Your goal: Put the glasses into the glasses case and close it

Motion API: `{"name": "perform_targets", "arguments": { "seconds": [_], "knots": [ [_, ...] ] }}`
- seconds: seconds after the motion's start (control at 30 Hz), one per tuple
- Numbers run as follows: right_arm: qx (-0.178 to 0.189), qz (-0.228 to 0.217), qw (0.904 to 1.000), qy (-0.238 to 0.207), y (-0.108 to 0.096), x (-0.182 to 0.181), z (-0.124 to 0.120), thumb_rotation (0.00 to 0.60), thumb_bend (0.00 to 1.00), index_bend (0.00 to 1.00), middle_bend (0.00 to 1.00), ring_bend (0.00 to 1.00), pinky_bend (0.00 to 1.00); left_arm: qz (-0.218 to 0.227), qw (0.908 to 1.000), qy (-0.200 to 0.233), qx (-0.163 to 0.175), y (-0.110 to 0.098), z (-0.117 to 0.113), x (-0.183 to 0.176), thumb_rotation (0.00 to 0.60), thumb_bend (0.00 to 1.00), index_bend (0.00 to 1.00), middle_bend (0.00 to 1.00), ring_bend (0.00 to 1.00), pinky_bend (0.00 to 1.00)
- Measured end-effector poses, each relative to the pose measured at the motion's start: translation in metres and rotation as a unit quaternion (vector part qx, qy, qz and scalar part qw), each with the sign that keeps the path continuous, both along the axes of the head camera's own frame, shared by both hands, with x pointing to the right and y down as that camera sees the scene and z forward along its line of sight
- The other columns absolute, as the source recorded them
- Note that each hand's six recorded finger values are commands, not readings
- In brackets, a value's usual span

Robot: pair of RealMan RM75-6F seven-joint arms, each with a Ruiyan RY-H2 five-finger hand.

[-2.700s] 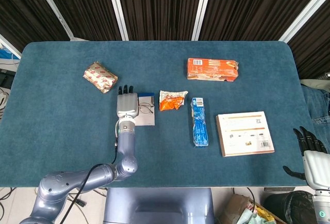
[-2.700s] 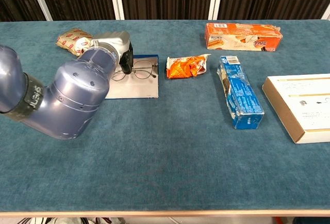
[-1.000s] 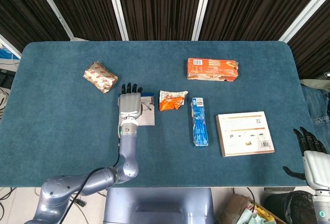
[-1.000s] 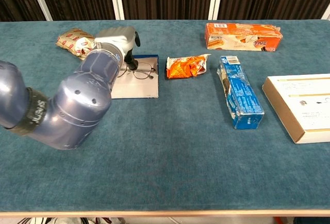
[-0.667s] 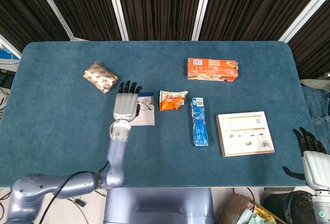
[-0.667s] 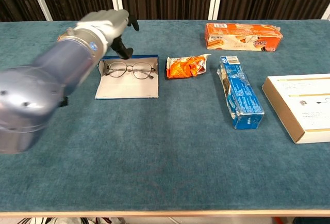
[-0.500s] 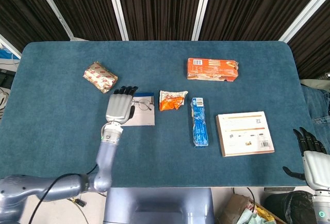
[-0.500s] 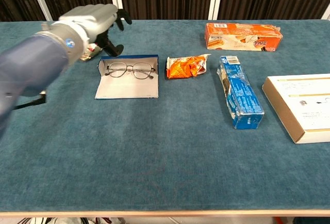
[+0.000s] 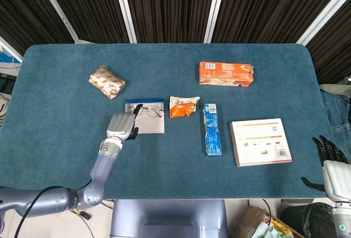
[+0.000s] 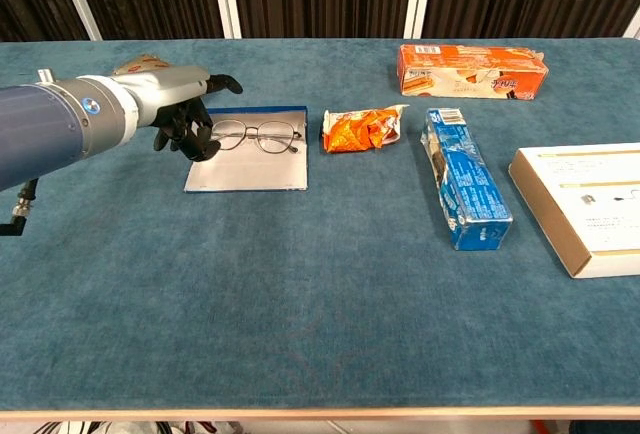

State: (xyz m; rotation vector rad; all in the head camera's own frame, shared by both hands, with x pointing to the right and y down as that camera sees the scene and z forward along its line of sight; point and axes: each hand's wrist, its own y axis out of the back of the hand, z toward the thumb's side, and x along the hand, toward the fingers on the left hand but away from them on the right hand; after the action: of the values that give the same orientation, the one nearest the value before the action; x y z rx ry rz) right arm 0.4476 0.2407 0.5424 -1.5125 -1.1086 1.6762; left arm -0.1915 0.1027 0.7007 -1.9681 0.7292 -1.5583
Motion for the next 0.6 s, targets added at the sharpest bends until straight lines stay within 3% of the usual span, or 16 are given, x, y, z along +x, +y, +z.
{"name": "perform_targets", "arguments": {
  "seconds": [0.6],
  "knots": [
    [-0.002,-0.002,1.0,-0.001,0.0,0.0,0.0,0.6,0.2,0.0,0.0,0.08,0.16,-0.011,0.9997,-0.019,-0.014,0.005,0.036,0.007,0.6,0.51,0.0,0.71,0.72,0.72]
  ]
}}
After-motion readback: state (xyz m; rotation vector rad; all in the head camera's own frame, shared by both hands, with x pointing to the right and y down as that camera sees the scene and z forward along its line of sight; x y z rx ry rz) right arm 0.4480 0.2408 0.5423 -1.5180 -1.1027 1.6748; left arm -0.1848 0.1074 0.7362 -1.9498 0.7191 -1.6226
